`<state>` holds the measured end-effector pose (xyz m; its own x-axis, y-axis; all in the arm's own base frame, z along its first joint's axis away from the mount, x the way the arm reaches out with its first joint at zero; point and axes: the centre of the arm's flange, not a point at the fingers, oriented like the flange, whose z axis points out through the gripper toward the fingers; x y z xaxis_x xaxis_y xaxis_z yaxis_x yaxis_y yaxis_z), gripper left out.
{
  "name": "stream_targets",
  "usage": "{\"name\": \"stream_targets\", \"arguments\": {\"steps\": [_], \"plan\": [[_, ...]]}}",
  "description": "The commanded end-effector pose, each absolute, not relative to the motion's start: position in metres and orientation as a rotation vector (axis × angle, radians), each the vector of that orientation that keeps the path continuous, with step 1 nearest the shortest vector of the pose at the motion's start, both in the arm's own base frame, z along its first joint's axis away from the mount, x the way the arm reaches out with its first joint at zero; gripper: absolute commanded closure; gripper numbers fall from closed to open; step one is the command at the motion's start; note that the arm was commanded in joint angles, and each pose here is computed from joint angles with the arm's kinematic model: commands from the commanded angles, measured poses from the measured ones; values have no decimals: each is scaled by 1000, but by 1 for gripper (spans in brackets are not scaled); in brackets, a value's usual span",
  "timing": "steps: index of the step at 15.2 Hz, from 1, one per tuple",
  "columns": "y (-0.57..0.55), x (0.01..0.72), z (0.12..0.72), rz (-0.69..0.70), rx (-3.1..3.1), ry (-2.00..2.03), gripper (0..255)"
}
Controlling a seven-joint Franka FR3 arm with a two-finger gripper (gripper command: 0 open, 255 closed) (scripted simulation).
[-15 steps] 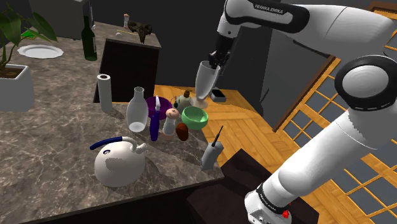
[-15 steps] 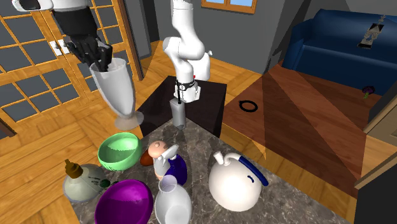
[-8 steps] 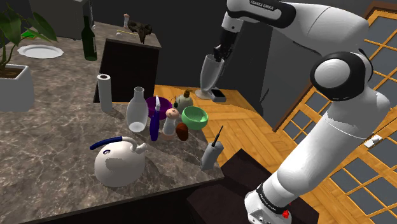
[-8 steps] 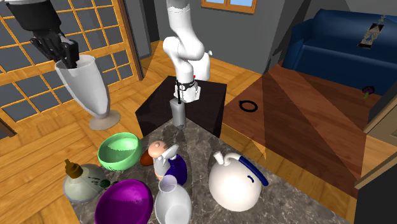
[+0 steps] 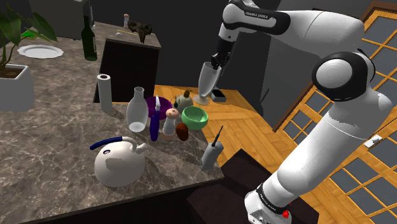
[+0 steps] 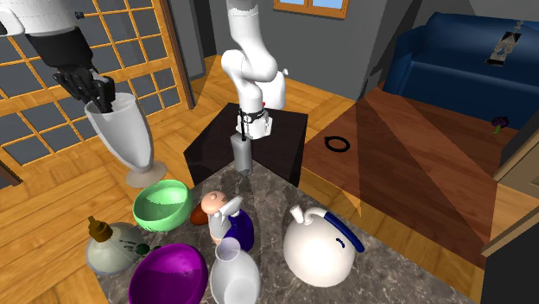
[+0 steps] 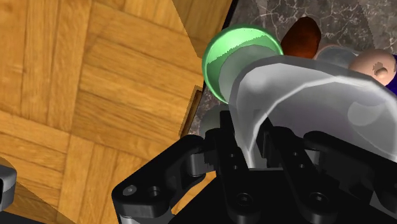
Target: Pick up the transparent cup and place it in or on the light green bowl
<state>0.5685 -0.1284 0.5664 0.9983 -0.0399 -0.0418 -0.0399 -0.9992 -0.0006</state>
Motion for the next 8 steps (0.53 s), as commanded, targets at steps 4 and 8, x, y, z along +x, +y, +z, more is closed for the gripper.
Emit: {"name": "stream_targets", "arguments": {"steps": [4,8], "plan": [[-129,569,540,63,-3139,63,255],[-129,569,519,63,-3139,63,255]]}}
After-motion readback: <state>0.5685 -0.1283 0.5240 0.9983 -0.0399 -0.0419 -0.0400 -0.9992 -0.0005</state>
